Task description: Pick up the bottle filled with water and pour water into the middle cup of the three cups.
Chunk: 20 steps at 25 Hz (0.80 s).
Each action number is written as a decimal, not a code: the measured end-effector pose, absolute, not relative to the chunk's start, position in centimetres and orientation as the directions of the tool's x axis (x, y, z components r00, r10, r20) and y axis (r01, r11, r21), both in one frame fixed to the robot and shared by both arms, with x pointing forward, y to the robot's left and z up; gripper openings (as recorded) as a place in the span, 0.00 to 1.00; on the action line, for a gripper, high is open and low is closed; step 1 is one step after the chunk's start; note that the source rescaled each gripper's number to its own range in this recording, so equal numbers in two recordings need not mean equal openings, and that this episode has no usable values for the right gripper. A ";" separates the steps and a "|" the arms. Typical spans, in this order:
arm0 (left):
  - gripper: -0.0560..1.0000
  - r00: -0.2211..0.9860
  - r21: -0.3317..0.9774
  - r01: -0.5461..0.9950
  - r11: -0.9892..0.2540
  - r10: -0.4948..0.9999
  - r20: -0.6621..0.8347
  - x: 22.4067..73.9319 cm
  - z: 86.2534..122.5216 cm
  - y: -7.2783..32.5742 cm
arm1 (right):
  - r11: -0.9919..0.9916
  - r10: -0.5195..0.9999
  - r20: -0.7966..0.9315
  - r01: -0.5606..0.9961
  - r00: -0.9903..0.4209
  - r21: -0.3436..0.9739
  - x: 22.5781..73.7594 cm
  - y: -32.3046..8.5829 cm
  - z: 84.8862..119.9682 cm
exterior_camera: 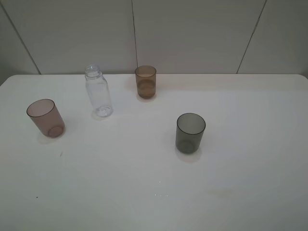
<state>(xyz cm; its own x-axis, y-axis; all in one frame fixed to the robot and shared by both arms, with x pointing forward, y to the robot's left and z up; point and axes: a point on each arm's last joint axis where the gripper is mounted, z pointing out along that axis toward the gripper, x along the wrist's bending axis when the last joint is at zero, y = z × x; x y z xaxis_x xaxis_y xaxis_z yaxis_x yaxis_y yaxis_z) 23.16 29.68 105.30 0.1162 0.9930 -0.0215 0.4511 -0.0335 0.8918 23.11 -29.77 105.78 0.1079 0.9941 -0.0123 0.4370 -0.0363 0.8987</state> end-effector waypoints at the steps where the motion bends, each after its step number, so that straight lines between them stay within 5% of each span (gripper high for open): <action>1: 1.00 0.116 0.893 0.448 -0.033 0.993 -0.021 23.2 105.3 29.7 | -0.036 0.994 -0.012 0.437 0.108 0.899 23.1 -29.8 105.8; 20: 1.00 0.017 0.893 0.449 0.012 1.000 -0.022 23.2 105.3 29.6 | -0.036 0.994 -0.012 0.437 0.108 0.899 23.1 -29.8 105.8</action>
